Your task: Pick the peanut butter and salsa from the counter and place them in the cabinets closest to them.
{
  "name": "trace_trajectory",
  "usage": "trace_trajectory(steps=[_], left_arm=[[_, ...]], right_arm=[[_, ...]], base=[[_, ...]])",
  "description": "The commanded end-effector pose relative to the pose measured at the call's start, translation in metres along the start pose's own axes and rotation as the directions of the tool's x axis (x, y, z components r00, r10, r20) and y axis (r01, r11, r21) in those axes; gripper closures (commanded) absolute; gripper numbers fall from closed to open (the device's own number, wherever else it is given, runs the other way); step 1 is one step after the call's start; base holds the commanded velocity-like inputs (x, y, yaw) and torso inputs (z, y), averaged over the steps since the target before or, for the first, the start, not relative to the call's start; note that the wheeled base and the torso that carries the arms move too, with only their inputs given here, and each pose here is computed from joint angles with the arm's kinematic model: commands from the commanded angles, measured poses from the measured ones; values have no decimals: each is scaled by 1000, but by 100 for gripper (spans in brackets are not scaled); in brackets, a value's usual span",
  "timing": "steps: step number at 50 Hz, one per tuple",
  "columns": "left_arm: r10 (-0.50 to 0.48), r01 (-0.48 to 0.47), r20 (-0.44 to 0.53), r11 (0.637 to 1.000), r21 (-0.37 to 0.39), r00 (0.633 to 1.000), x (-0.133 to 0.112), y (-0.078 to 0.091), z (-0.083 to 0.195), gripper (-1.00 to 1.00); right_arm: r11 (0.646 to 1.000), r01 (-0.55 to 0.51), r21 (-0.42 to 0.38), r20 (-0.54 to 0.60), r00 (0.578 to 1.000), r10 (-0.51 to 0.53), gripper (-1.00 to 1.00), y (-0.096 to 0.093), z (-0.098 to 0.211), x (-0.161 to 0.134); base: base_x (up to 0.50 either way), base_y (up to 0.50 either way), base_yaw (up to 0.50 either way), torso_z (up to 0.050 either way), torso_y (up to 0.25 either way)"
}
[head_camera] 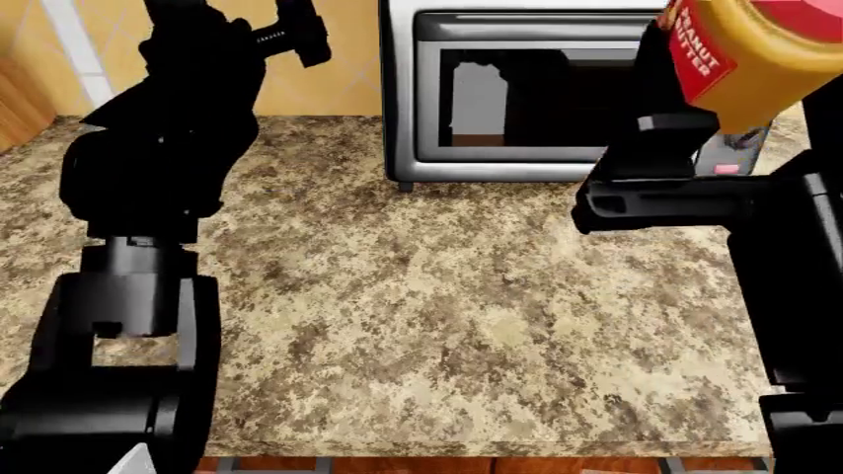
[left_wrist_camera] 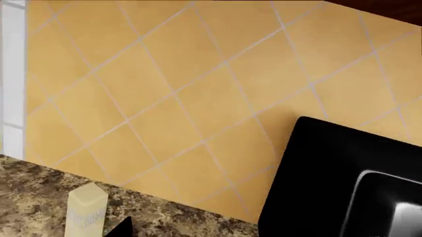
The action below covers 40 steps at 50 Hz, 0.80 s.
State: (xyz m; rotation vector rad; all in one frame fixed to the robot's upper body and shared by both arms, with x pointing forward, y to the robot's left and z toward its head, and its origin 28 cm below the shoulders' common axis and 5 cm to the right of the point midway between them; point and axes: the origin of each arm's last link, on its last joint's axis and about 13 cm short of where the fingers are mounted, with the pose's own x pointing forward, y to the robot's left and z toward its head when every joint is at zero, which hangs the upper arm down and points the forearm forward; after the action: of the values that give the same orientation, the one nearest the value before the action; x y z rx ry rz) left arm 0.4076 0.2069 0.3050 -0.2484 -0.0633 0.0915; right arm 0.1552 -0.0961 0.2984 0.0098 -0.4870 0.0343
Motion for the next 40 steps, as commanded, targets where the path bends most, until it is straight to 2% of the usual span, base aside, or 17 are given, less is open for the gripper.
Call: trace_trajectory(steps=[1,8,14,19,24,27,34,40], left_arm=[[120,-108,-172,991,75,978,27,8,-31,-100],[130,-115,-192,990,87,973,27,12,-38,-100],[87,-56,-184,984,169,979,26,11,-49,-100],[88,-64,-201,991,121,976,25,11,-59,-100],[108,-86,-170,988,131,979,24,11,-79,-100],[112,-94,-174,990,109,978,23,12,-88,-100],[119,-107,-175,991,74,977,22,16,-92,-100],[97,-94,-172,995,22,980,23,17,-90,-100]], right_arm=[[999,4,-41,106,994,1,100,-2,45,10],[999,7,-42,172,985,0,100,-5,73,18],[999,-7,-49,208,978,17,100,-4,91,24],[997,-26,-68,212,976,40,100,-1,95,28],[997,-38,-69,217,975,52,100,1,98,34],[997,-45,-70,218,974,59,100,2,100,37],[995,-58,-82,223,972,75,100,5,104,39],[994,-58,-87,214,974,76,100,5,105,42]], base=[[0,0,0,0,0],[0,0,0,0,0],[0,0,0,0,0],[0,0,0,0,0],[0,0,0,0,0],[0,0,0,0,0],[0,0,0,0,0],[443,0,0,0,0]])
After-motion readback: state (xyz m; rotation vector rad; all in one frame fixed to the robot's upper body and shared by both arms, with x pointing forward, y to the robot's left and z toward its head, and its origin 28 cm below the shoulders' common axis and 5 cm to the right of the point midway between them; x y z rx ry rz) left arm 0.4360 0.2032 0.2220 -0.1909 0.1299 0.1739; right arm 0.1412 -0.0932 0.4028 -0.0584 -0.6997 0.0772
